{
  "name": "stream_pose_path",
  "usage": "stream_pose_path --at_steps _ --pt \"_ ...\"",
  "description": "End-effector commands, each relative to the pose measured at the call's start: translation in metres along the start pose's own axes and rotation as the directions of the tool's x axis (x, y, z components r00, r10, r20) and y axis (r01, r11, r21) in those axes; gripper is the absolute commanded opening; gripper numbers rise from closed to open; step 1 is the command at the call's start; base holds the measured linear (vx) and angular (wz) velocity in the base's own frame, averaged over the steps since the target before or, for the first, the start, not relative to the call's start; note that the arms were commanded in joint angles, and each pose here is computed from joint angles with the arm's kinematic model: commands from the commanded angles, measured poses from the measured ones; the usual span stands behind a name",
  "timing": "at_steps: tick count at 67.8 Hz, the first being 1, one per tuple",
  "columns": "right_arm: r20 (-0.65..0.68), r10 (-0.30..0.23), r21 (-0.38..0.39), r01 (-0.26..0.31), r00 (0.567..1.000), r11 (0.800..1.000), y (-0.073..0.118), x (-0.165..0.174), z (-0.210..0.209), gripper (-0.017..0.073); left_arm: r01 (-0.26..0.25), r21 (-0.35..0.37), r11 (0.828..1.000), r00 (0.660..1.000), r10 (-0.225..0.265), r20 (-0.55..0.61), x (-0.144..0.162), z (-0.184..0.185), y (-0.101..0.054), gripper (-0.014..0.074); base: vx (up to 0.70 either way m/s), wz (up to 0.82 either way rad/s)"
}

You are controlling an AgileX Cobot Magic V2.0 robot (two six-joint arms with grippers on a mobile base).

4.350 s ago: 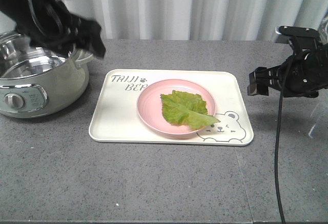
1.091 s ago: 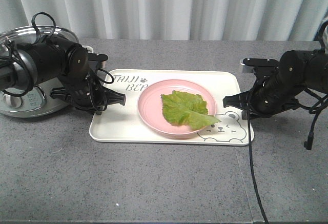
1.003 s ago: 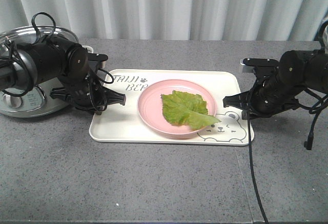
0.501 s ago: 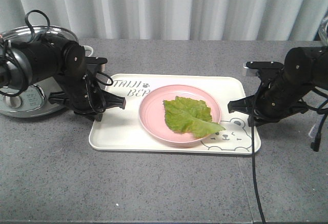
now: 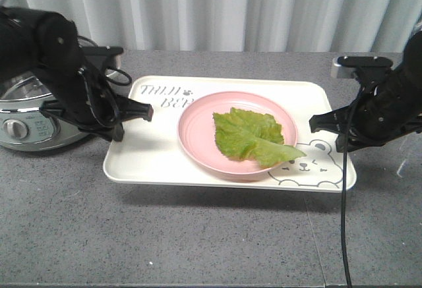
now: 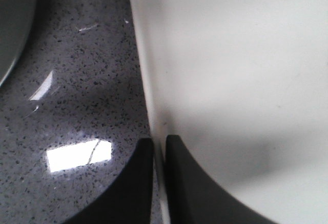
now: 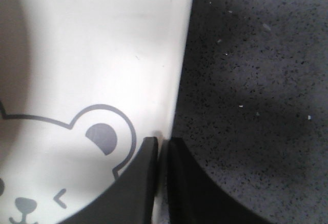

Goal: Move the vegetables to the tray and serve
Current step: 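Lift the tray with both grippers off the counter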

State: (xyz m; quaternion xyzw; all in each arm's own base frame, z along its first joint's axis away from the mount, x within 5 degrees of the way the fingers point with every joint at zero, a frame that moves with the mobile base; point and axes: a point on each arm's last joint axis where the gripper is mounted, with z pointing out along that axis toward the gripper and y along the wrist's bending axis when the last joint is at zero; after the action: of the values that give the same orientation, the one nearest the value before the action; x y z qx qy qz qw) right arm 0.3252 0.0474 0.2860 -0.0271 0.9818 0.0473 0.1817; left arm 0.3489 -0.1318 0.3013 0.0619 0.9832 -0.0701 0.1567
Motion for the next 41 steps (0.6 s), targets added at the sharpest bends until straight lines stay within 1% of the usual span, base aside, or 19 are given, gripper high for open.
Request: stream_pose_path --at_steps 1,11,19,27,41 --pt "0.142 -0.022 -0.020 0.025 0.990 1.000 0.004 -0.002 -0.042 -0.0004 -0.036 0.069 0.997 0.987 0.025 0.158 0.003 -0.054 -0.010 -0.0008 0.00 0.00" --pt "0.212 -0.014 -0.026 0.020 0.977 0.999 0.005 0.006 -0.072 -0.0004 -0.045 0.082 0.996 0.976 0.026 0.215 0.014 -0.085 -0.008 -0.0008 0.00 0.00" --pt "0.257 -0.010 -0.031 0.018 0.966 0.999 0.005 0.012 -0.090 -0.0004 -0.049 0.087 0.995 0.970 0.027 0.241 0.020 -0.100 -0.007 -0.0008 0.00 0.00" --pt "0.270 -0.009 -0.033 0.018 0.963 0.999 0.005 0.017 -0.099 -0.0004 -0.050 0.087 0.995 0.970 0.027 0.242 0.023 -0.105 -0.007 -0.0008 0.00 0.00" --pt "0.259 -0.010 -0.032 0.019 0.966 0.999 0.005 0.018 -0.099 -0.0004 -0.049 0.085 0.995 0.973 0.028 0.227 0.023 -0.103 -0.007 -0.0008 0.00 0.00"
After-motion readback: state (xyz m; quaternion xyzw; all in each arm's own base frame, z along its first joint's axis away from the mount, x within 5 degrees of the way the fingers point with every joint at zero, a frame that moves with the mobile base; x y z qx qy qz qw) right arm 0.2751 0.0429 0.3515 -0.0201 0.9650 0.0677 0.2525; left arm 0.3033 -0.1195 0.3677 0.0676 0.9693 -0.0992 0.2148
